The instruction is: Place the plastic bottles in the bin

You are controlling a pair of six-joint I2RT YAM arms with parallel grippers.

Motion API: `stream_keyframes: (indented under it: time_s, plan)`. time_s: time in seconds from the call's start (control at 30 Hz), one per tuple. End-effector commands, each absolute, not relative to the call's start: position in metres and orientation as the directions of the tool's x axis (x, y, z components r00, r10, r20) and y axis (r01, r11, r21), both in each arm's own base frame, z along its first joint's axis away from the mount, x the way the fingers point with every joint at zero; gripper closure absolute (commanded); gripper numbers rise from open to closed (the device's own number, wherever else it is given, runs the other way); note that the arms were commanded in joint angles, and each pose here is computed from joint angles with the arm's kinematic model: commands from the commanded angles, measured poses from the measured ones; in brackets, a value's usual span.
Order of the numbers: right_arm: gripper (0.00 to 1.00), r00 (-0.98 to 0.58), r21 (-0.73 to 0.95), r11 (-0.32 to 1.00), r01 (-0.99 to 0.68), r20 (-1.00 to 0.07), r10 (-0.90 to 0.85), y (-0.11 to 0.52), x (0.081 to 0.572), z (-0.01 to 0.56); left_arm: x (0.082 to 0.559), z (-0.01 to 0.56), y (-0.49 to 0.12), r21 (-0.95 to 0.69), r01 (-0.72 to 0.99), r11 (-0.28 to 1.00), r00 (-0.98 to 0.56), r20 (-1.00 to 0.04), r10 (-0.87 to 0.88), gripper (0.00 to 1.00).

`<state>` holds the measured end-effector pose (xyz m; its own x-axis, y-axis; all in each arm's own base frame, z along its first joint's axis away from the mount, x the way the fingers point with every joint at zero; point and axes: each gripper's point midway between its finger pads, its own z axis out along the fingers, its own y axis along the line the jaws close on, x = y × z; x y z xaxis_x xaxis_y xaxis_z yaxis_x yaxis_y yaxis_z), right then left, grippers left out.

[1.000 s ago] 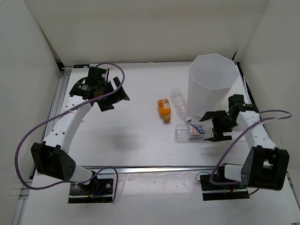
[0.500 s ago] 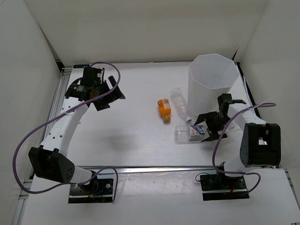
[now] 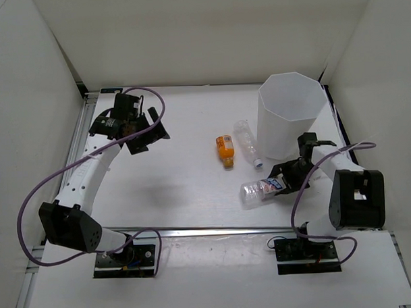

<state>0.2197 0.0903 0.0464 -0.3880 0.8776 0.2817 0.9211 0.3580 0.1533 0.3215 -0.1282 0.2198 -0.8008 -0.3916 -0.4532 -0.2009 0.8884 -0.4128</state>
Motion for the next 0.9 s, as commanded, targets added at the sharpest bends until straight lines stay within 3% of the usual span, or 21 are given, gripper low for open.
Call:
stream_keyframes:
  time_s: [0.0,0.07,0.23,0.43,0.53,0.63,0.7,0.87]
  plan:
    - [0.76,-0.474,0.159,0.447,0.880,0.283,0.834,0.093,0.193,0.069,0.313,0.233,-0.115,-0.391,-0.203,0.898,-0.767,-0.507,-0.394,0.00]
    - [0.85,-0.530,0.228,0.481,0.847,0.276,0.802,0.102,0.186,0.104,0.313,0.238,-0.111,-0.382,-0.221,0.897,-0.750,-0.521,-0.407,0.00]
    - [0.89,-0.641,0.484,0.516,0.707,0.129,0.757,0.114,0.179,0.212,0.309,0.237,-0.100,-0.360,-0.276,0.891,-0.727,-0.529,-0.439,0.00]
    - [0.89,-0.614,0.746,0.528,0.405,-0.206,0.762,0.103,0.191,0.375,0.305,0.234,-0.098,-0.361,-0.286,0.887,-0.719,-0.531,-0.448,0.00]
    - [0.87,-0.507,0.749,0.613,0.251,-0.437,0.743,0.082,0.221,0.433,0.304,0.237,-0.096,-0.366,-0.284,0.886,-0.705,-0.547,-0.451,0.00]
    - [0.85,-0.387,0.693,0.689,0.213,-0.588,0.710,0.055,0.264,0.460,0.300,0.238,-0.098,-0.387,-0.274,0.880,-0.714,-0.531,-0.456,0.00]
    - [0.83,-0.298,0.671,0.719,0.180,-0.659,0.690,0.042,0.297,0.480,0.299,0.238,-0.104,-0.410,-0.254,0.876,-0.721,-0.523,-0.454,0.00]
    - [0.79,-0.239,0.588,0.790,0.174,-0.753,0.613,0.022,0.361,0.478,0.298,0.235,-0.129,-0.491,-0.139,0.860,-0.769,-0.493,-0.407,0.00]
